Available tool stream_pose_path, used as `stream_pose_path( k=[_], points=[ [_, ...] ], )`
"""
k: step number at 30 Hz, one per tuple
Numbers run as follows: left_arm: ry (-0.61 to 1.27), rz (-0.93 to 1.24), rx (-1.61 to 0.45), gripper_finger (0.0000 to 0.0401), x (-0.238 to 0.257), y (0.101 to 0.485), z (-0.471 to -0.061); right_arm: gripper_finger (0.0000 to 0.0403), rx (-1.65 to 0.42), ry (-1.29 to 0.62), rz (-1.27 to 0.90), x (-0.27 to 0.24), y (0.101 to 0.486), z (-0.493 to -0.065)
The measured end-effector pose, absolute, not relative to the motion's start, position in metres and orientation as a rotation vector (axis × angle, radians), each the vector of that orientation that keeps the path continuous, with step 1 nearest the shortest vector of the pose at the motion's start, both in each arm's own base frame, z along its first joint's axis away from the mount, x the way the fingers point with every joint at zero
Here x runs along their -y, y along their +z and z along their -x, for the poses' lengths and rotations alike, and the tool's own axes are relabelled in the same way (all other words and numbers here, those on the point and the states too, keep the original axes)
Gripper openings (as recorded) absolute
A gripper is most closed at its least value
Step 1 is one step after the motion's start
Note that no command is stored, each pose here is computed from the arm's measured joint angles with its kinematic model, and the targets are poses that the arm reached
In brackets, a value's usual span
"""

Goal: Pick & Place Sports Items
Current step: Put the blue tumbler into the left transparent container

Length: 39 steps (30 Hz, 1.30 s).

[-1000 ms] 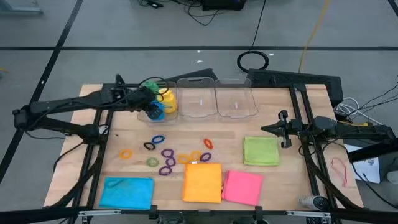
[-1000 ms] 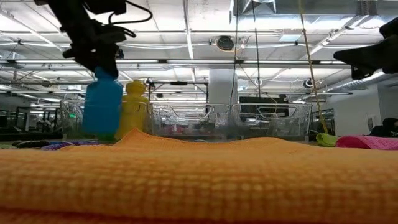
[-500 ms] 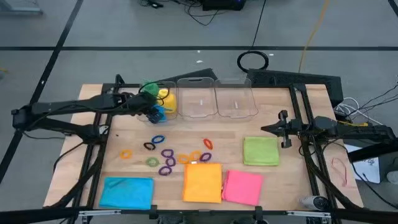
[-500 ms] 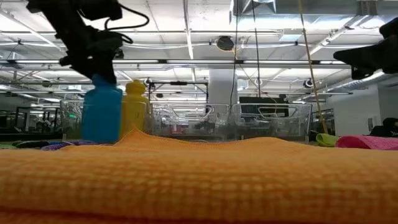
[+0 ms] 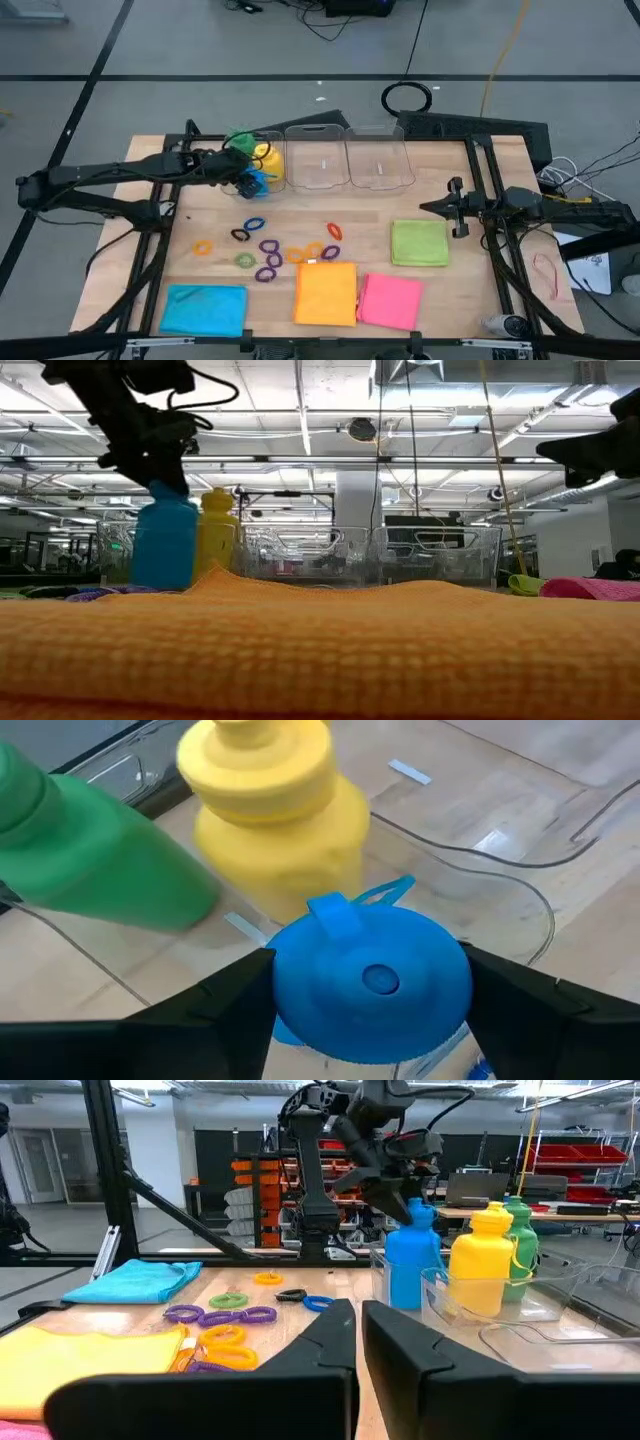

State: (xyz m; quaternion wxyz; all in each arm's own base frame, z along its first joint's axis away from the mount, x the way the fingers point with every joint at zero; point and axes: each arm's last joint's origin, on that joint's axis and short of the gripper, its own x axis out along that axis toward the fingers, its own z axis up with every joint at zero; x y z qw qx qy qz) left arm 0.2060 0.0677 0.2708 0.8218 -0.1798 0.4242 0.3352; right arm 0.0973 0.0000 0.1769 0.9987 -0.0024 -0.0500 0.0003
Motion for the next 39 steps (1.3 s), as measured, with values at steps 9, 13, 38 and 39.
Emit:
stream_pose_path(
  k=[9, 13, 38, 39],
  points=[
    [0.708, 0.388, -0.907, 0.0216, -0.0674, 0.2702, -0.206, 0.0, 0.1, 0.001, 0.005, 0.0, 0.1767, -0.0973],
    [0.708, 0.389, -0.908, 0.0216, -0.0673, 0.2701, -0.2059, 0.0, 0.1, 0.001, 0.005, 0.0, 0.1769, -0.0973],
    [0.712, 0.415, -0.893, 0.0295, -0.066, 0.2725, -0.2017, 0.0, 0.1, 0.001, 0.005, 0.0, 0.1768, -0.0973],
    [0.71, 0.415, -0.884, 0.0295, -0.0656, 0.2741, -0.2006, 0.0, 0.1, 0.001, 0.004, 0.0, 0.1768, -0.0973]
  ],
)
